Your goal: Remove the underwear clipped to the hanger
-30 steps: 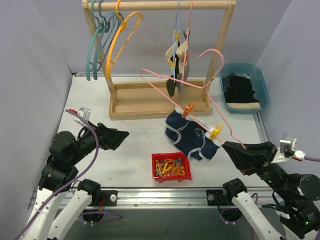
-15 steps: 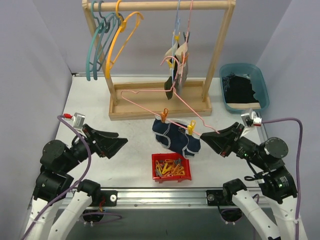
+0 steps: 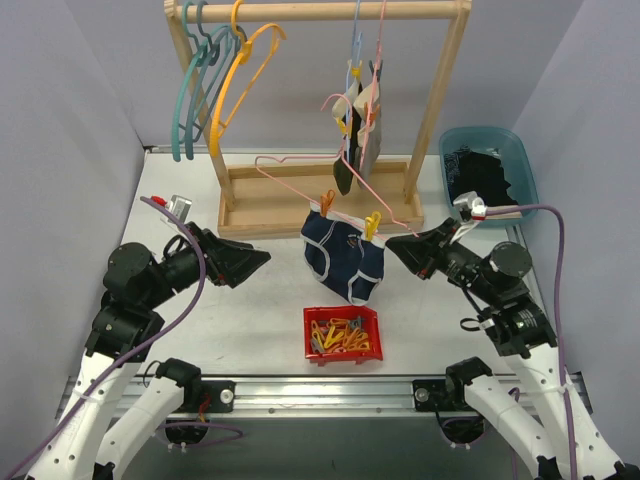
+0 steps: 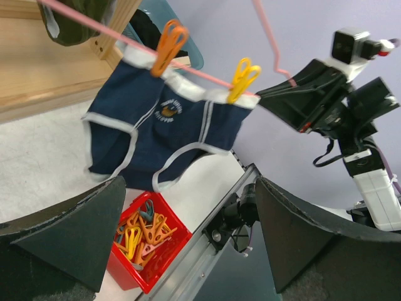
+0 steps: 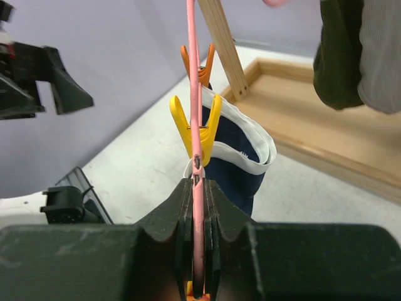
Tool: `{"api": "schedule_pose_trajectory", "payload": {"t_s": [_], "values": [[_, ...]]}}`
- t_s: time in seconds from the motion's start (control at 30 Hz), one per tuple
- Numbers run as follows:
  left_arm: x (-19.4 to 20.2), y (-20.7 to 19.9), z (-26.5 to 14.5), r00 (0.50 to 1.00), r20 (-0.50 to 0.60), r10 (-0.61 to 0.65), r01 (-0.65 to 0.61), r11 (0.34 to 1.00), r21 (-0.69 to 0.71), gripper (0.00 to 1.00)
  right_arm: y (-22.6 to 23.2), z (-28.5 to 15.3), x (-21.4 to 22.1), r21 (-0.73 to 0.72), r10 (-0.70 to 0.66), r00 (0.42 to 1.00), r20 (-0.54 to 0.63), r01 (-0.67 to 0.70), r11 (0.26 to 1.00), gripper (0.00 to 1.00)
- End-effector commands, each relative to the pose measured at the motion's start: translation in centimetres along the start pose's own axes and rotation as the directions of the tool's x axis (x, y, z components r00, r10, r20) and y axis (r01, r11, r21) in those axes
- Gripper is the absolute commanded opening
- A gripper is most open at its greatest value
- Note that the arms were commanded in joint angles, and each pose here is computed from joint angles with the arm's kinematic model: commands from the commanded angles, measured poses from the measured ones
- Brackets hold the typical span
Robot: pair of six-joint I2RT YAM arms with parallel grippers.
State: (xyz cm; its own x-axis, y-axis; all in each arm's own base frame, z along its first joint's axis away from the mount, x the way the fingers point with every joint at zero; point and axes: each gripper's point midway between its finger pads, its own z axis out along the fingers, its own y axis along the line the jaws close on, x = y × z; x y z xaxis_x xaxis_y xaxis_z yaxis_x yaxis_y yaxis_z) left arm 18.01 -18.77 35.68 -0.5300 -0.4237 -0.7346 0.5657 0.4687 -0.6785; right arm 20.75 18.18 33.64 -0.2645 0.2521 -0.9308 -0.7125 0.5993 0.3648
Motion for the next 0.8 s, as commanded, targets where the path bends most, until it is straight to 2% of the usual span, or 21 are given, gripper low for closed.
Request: {"api": "schedule_pose_trajectory", "payload": {"t_s": [0.0,0.2,0.37,0.77], "values": [[-1.1,-1.1,0.8,0.999,0.033,0.018,-0.02,0.998,0.068,0.94,-0.7,1.4,-0.1,-0.006,-0.055,0.997,0.046,0.056,0.998,0.0],[-0.9,-0.3,2.3,1.0,0.002,0.018,-0.018,0.999,0.041,0.94,-1.8,2.2,2.3,0.027,-0.092,0.996,0.009,0.092,0.995,0.0],[-0.4,0.2,4.0,0.999,-0.04,-0.001,0.001,1.0,0.017,0.94,-1.8,2.6,1.5,0.028,-0.112,0.993,0.034,0.111,0.993,0.0],[1.9,3.1,6.6,0.992,-0.088,-0.092,0.084,0.992,-0.092,0.94,-0.4,3.2,8.2,-0.031,0.01,0.997,-0.077,-0.012,0.999,0.0]]}}
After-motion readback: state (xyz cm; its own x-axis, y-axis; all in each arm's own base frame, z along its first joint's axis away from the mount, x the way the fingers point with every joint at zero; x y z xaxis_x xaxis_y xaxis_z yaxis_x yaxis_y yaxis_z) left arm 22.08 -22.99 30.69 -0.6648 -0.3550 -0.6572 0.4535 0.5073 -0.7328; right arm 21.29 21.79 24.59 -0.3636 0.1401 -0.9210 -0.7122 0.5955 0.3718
